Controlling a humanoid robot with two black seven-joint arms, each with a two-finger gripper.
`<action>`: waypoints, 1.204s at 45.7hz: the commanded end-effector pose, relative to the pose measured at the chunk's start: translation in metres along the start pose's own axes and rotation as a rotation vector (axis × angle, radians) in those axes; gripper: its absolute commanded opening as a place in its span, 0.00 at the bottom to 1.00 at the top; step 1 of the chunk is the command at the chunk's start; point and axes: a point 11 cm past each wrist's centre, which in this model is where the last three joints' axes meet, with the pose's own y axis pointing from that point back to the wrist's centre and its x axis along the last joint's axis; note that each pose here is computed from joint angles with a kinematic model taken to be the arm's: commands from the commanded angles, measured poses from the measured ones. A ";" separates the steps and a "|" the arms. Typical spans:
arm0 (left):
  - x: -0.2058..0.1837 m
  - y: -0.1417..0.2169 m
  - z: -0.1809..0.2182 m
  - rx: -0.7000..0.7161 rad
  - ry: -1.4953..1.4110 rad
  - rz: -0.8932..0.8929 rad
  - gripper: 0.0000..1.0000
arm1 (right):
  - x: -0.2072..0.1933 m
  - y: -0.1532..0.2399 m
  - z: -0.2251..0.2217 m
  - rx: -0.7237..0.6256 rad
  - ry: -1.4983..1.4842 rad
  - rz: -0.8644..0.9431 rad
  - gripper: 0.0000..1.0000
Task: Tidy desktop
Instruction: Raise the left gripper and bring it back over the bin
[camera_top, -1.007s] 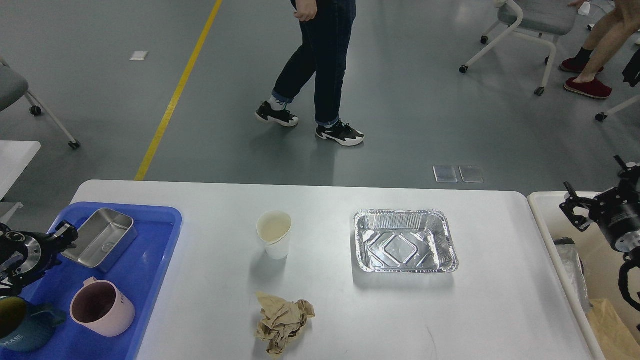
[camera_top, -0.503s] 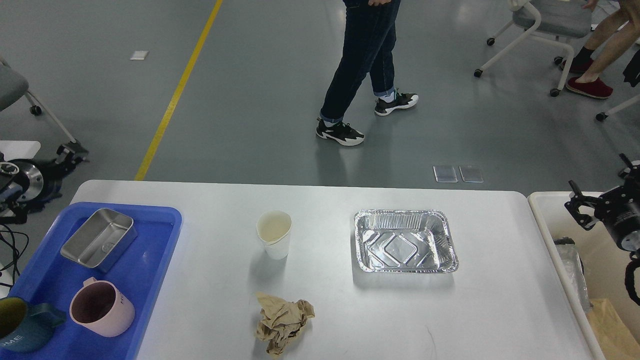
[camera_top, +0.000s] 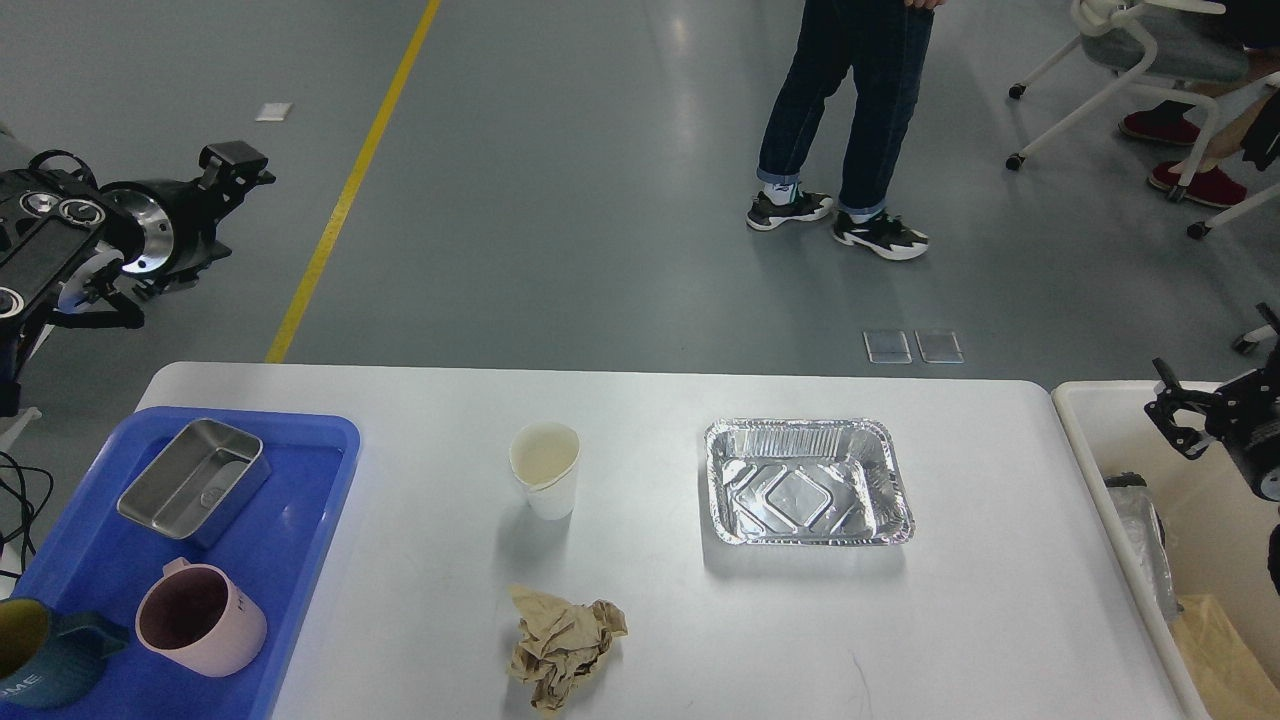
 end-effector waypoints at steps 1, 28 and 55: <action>-0.012 0.000 0.044 -0.314 0.218 -0.046 0.97 | -0.003 -0.001 0.000 0.001 -0.001 -0.011 1.00; -0.075 -0.020 -0.064 -0.511 1.306 -0.140 0.97 | -0.005 -0.001 0.005 -0.003 -0.007 -0.018 1.00; -0.123 -0.027 -0.097 -0.488 1.553 -0.158 0.97 | -0.017 -0.011 -0.001 0.070 -0.101 -0.039 1.00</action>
